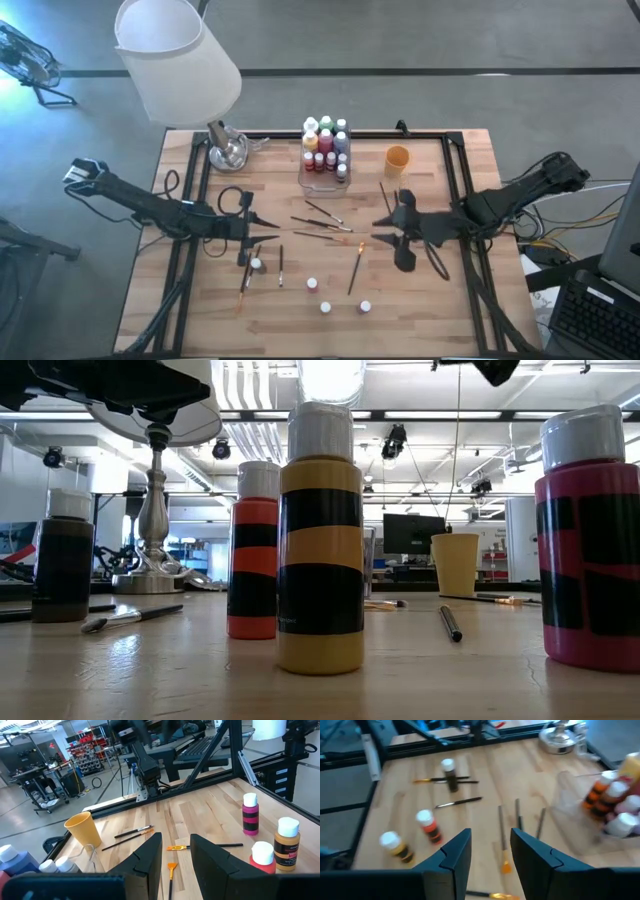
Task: Pick & Place Paint Supplies
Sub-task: Put the small pink paint bottle into the bin
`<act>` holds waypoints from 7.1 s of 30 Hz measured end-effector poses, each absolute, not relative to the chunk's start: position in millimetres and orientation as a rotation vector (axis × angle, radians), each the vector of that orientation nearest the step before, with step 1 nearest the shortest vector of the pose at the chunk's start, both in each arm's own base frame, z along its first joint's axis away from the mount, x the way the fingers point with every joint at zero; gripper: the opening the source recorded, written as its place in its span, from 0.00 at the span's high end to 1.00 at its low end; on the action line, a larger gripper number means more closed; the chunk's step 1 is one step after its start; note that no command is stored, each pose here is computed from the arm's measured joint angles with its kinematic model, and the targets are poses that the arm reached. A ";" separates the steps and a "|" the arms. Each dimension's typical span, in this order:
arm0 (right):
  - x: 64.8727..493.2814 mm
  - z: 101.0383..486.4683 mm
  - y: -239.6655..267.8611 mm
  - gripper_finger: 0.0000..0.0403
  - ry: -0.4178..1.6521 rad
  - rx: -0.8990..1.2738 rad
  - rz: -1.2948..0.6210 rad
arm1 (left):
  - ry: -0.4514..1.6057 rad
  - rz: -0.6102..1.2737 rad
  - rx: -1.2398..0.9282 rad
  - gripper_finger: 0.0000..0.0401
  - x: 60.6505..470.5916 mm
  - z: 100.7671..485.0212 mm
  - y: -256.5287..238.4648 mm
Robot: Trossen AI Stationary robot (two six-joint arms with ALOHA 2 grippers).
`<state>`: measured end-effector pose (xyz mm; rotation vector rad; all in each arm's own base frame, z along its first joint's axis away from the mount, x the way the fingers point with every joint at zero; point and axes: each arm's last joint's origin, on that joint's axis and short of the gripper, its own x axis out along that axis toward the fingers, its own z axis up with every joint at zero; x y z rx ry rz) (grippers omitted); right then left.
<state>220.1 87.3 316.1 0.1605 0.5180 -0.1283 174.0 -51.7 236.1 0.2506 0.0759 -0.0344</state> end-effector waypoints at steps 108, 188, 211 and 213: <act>245.9 188.4 228.0 0.34 0.725 0.314 -0.069 | 0.114 -0.039 0.263 0.73 173.7 232.3 -51.6; 321.2 291.2 148.0 0.69 0.880 -0.177 -0.312 | 0.126 -0.040 0.267 0.73 173.5 231.1 -51.5; 351.9 339.2 -6.7 0.72 0.639 -0.120 -0.247 | 0.149 -0.042 0.275 0.73 173.5 228.5 -51.5; 352.8 335.0 -19.8 0.71 0.631 -0.106 -0.247 | 0.151 -0.042 0.276 0.73 173.5 228.4 -51.5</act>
